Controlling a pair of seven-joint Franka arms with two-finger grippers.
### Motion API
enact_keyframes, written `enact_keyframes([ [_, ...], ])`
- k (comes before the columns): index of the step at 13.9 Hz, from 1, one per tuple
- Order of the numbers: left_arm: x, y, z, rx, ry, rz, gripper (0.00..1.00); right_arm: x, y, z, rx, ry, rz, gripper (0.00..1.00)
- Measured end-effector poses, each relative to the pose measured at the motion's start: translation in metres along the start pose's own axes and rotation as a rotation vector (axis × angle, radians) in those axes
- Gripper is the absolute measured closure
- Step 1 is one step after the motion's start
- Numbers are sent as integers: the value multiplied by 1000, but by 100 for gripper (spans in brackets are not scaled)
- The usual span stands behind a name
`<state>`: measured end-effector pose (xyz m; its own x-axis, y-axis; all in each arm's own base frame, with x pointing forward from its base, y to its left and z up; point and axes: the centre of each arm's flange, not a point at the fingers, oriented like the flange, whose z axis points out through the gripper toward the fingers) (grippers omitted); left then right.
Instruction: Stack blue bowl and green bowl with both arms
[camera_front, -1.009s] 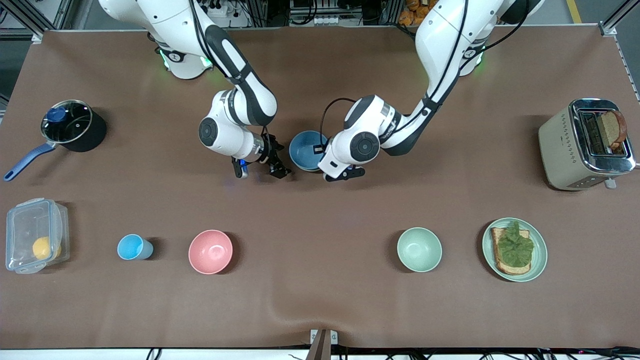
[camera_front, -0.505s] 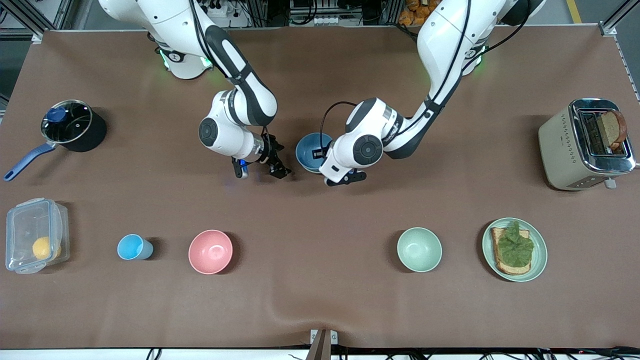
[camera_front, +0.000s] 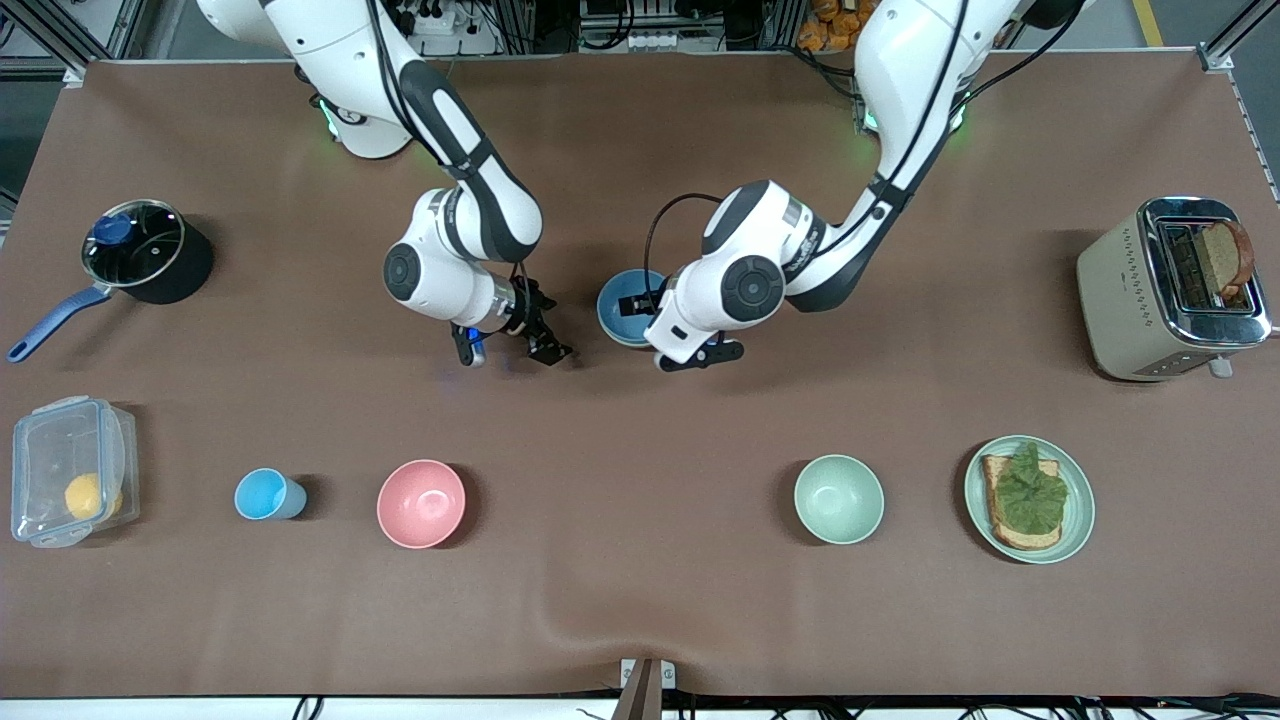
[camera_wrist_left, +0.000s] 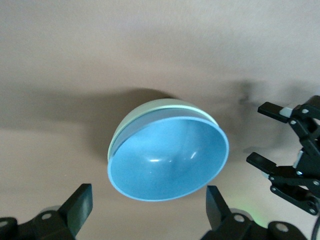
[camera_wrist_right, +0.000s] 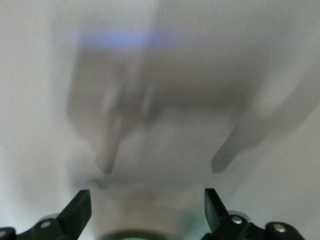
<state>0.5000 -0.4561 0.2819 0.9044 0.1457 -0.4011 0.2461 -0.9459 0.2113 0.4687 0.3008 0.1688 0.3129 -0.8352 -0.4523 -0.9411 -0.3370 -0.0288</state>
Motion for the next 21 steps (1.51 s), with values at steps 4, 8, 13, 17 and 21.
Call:
enact_keyframes([
  [4,43,-26,-69,-36,67,-51,0,23,-6,-18,-81,18,-49,0],
  [8,85,-64,-135,36,217,-49,0,55,-23,-85,-229,17,-109,0],
  [13,107,-112,-226,99,412,-72,0,71,-41,-152,-373,136,-219,0],
  [17,126,-176,-290,194,547,-97,0,68,-49,-167,-406,202,-307,0],
  [21,128,-231,-327,230,518,-102,0,87,-57,-224,-438,173,-400,0],
])
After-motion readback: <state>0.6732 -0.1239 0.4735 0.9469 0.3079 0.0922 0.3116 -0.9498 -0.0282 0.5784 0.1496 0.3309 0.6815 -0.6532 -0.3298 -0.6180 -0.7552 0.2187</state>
